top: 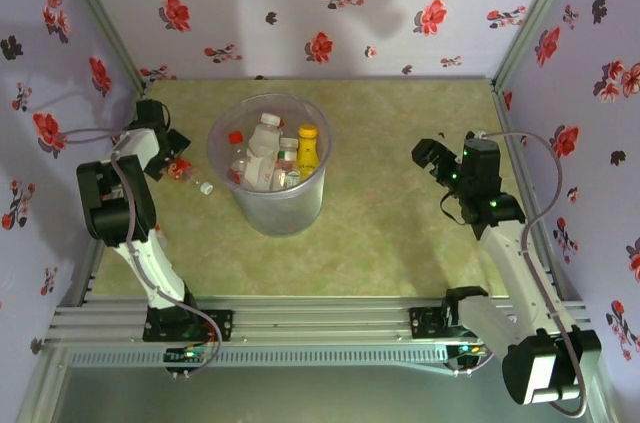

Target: Put the plastic bottles in the bin

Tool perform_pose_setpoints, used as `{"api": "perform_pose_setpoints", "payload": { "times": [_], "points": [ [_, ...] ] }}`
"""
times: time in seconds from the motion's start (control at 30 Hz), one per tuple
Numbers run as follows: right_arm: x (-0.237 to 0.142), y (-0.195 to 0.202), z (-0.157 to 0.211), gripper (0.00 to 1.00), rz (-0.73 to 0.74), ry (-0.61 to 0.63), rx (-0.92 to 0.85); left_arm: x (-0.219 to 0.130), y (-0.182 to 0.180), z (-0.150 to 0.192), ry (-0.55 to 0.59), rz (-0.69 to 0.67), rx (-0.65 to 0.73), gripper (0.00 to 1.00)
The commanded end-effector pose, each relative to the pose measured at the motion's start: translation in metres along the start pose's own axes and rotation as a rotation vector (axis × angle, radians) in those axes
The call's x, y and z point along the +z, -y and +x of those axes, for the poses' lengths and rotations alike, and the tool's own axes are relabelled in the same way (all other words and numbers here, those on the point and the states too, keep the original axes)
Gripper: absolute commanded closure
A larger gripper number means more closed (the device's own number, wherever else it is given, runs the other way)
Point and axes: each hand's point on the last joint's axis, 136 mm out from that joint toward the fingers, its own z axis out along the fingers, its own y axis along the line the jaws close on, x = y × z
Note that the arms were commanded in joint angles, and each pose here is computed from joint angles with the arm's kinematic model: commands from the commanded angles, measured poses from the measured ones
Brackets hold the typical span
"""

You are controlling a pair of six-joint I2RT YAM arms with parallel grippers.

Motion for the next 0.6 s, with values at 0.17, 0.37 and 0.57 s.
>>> {"api": "perform_pose_setpoints", "payload": {
  "times": [0.17,0.37,0.57],
  "points": [
    [0.004,0.004,0.0011,0.01,0.007,-0.015,-0.013,0.0102,-0.0049,-0.0004,0.022,-0.031,-0.017,0.24],
    [0.0073,0.0038,0.0018,0.01,0.006,-0.023,-0.014,0.013,-0.0065,0.0026,0.022,-0.034,-0.019,0.39],
    [0.007,0.0044,0.0009,0.01,0.007,-0.023,-0.018,0.0063,-0.0035,-0.0006,0.036,-0.018,-0.029,0.43]
  ]
}}
